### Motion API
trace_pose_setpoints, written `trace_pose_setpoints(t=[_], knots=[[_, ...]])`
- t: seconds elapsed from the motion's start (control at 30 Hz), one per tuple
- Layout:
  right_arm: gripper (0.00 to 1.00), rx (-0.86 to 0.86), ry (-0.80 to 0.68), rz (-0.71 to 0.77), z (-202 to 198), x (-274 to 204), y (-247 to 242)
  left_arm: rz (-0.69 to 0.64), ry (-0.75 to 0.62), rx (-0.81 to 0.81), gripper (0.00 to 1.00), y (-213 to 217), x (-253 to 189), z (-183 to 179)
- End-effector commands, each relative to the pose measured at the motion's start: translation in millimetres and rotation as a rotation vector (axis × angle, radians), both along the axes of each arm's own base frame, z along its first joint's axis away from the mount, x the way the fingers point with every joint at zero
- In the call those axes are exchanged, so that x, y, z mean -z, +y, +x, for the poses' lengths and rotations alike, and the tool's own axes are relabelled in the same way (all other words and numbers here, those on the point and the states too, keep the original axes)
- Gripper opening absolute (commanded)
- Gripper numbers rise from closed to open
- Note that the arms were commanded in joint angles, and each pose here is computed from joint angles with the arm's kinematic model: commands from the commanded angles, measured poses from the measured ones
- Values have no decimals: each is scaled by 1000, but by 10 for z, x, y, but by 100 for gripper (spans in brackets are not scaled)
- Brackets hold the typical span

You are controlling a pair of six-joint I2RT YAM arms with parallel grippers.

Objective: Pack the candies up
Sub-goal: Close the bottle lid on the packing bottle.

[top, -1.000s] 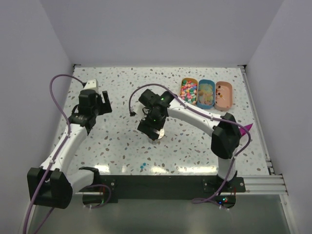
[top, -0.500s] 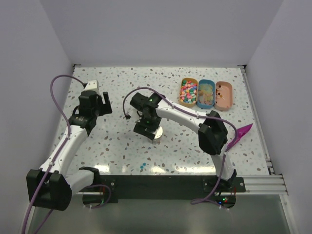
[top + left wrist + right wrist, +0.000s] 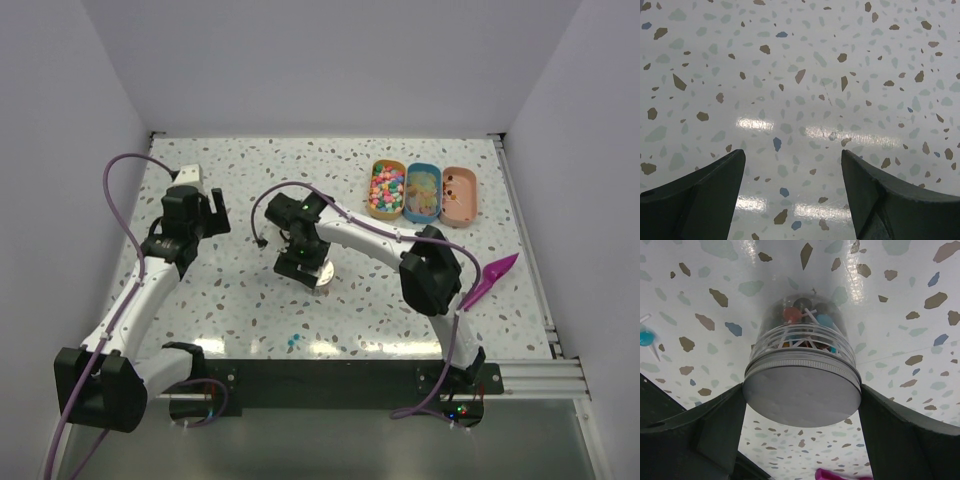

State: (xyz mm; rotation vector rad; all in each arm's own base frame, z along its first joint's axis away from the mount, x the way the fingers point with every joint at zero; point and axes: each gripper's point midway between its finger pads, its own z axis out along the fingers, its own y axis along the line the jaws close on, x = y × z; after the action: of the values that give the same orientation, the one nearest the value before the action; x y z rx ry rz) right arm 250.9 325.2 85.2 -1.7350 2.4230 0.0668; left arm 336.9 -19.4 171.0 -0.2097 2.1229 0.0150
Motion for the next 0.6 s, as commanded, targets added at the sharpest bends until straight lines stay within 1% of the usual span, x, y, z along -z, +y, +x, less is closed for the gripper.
trace_pose_setpoints(t=[0.0,0.2,0.4,0.47,0.57], knots=[[57,-13,-7,13,52,9,72,9,-40,29,82,-42,-90,28],[58,-20,3,3,53,87,79,6,-41,35,82,-58,-90,26],[62,-29,34,-5,13,172,84,6,-43,43,82,-67,-97,27],[65,-34,38,-7,5,194,79,5,-45,46,82,-75,-96,29],[66,-30,46,-13,13,240,20,1,-43,56,82,-93,-84,25]])
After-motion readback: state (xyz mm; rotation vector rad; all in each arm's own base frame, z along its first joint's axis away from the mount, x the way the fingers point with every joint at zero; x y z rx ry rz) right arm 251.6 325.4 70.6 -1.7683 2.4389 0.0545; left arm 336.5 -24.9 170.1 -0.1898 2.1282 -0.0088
